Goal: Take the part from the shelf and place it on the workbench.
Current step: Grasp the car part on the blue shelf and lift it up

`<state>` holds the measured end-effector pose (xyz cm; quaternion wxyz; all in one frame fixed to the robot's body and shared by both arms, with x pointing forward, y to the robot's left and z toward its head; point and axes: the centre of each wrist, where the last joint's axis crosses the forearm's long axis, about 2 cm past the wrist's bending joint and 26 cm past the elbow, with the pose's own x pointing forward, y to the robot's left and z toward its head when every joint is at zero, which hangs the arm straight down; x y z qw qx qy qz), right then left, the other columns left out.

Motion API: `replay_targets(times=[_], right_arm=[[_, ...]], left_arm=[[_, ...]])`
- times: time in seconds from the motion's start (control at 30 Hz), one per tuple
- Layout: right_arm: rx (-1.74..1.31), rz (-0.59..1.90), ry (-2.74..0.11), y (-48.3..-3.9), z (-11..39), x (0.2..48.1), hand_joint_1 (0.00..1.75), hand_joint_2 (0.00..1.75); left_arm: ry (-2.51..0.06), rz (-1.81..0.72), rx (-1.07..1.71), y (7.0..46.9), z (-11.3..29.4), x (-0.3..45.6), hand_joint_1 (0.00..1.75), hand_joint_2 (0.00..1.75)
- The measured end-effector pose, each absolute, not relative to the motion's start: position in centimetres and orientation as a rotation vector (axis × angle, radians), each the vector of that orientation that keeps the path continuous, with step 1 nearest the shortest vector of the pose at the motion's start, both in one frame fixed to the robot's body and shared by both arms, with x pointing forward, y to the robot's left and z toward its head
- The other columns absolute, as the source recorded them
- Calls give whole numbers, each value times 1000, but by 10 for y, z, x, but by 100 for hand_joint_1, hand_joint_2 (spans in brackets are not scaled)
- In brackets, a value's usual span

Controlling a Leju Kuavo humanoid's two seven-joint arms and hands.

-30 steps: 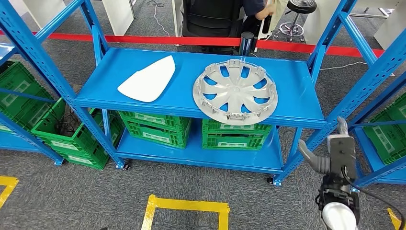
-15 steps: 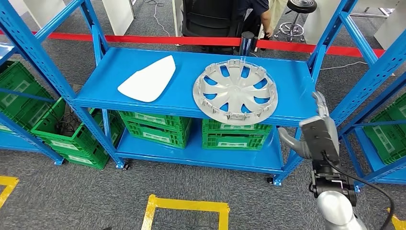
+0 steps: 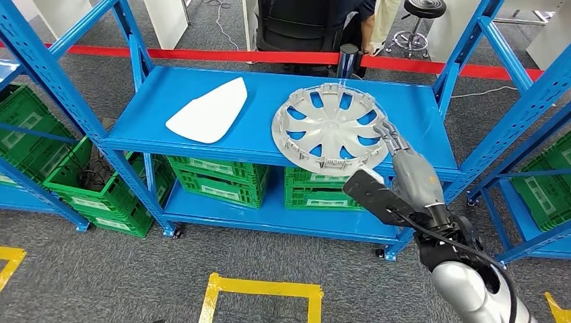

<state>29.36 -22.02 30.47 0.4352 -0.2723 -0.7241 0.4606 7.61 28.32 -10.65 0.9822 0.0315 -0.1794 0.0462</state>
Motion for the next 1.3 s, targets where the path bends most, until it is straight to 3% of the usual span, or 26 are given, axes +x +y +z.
replay_targets(times=[1.3], right_arm=[[-821,1084,-1846,-249,298,271,0,175]], left_arm=[[-459,104,48,283,-107,75,0,0]])
